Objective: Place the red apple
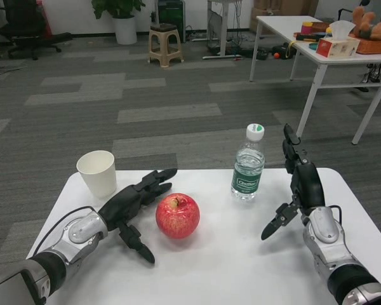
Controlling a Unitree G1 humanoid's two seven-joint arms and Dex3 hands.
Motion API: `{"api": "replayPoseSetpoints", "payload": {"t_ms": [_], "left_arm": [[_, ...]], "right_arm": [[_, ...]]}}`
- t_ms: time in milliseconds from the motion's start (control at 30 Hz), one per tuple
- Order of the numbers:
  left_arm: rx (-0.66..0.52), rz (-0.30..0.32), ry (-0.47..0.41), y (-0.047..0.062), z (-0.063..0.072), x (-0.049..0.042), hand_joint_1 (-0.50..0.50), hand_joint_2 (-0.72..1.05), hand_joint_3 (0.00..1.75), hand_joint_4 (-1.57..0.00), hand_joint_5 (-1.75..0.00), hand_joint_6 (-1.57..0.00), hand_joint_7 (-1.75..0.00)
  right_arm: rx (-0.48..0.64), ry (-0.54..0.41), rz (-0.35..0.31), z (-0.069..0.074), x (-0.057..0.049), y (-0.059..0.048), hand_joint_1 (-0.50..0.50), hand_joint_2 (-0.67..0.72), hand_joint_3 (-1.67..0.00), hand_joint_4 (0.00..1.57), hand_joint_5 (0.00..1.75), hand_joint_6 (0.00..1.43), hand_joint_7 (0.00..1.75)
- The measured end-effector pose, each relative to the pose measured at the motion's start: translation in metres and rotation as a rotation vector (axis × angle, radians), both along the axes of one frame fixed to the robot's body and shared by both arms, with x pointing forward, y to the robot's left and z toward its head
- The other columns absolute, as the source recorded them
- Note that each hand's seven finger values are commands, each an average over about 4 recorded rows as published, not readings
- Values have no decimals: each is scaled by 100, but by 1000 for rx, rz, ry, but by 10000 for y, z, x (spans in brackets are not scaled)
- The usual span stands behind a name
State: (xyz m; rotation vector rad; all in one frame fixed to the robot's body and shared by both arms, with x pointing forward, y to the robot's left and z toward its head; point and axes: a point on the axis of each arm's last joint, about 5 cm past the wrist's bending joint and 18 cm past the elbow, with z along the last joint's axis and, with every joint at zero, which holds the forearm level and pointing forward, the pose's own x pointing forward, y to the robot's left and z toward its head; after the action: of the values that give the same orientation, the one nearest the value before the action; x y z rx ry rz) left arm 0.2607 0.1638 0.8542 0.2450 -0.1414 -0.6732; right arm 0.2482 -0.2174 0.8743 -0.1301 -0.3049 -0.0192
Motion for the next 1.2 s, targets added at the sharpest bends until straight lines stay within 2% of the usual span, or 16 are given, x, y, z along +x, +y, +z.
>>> {"api": "replayPoseSetpoints", "payload": {"t_ms": [200, 300, 433, 500, 600, 867, 1033, 1200], "left_arm": [[-42, 41, -17, 36, 13, -1, -50, -19, 7, 0, 0, 0, -19], [-80, 51, -51, 32, 49, 7, -50, -19, 0, 0, 0, 0, -16], [-140, 60, -102, 24, 105, 10, -50, -19, 0, 0, -5, 0, -21], [-173, 62, -138, 19, 148, 13, -50, -19, 0, 0, 0, 0, -19], [-214, 64, -193, 17, 221, 22, -50, -19, 0, 0, 0, 0, -17], [-317, 41, -313, 5, 429, 6, -50, -17, 0, 0, 0, 0, -23], [-365, 28, -344, 23, 566, -13, -50, -10, 0, 0, 0, 0, -28], [-375, 31, -369, 106, 692, -48, -50, -10, 0, 0, 0, 0, -28]], "right_arm": [[0, -2, 1, 6, 7, 3, -25, 72, 0, 0, 0, 0, 0], [0, -3, 1, 8, 10, 5, -25, 72, 0, 0, 0, 0, 0], [0, -4, 2, 10, 11, 6, -25, 72, 0, 0, 0, 0, 0], [0, -5, 3, 12, 13, 7, -25, 72, 0, 0, 0, 0, 0], [0, -6, 4, 15, 15, 10, -25, 69, 0, 0, 0, 0, 0], [0, -17, 12, 34, 22, 19, -25, 72, 0, 0, 0, 0, 0], [2, -34, 20, 61, 30, 30, -25, 72, 0, 0, 0, 0, 0], [0, -42, 23, 78, 32, 26, -25, 72, 0, 0, 0, 0, 0]]}}
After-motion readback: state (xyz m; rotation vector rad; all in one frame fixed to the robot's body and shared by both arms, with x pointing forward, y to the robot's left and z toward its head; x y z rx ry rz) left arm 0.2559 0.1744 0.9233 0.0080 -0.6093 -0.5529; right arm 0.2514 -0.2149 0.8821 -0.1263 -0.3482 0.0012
